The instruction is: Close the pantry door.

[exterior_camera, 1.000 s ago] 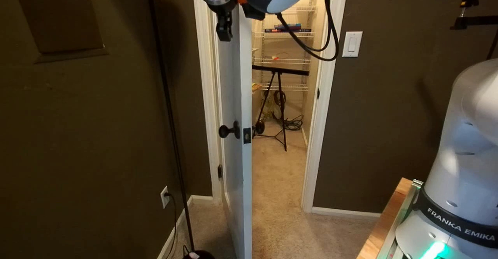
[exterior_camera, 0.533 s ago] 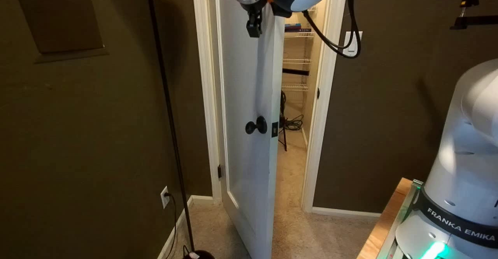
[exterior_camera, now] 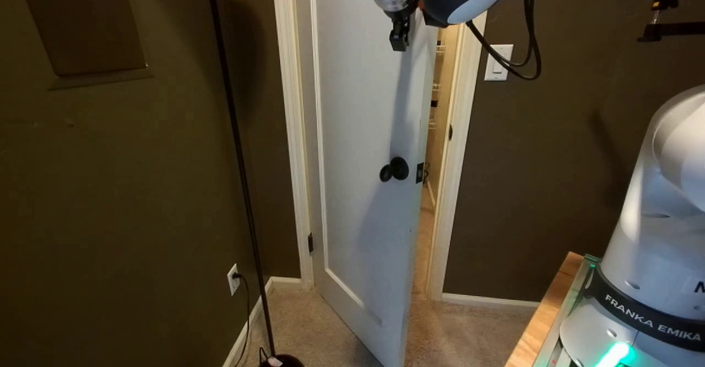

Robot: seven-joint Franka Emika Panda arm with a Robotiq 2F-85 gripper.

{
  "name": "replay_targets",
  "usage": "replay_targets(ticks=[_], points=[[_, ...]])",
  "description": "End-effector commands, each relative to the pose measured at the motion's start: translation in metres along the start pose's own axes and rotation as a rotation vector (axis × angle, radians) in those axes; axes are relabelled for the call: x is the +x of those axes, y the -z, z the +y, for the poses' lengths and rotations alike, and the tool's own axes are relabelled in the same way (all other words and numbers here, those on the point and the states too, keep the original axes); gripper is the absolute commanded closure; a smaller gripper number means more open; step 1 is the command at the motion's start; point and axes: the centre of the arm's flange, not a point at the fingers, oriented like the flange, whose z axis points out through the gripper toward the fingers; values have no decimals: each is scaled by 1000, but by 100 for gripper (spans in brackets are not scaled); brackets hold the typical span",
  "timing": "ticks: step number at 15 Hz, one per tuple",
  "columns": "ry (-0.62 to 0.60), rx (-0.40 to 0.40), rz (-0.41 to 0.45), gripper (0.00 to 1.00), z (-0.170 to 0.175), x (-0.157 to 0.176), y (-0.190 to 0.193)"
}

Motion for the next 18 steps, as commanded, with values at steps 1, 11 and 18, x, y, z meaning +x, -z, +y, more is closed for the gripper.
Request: replay_targets(ticks=[1, 11, 18], points=[[19, -70, 16, 0, 2, -32, -33], [176, -209, 29, 0, 10, -80, -115], [135, -346, 100, 0, 26, -95, -163]])
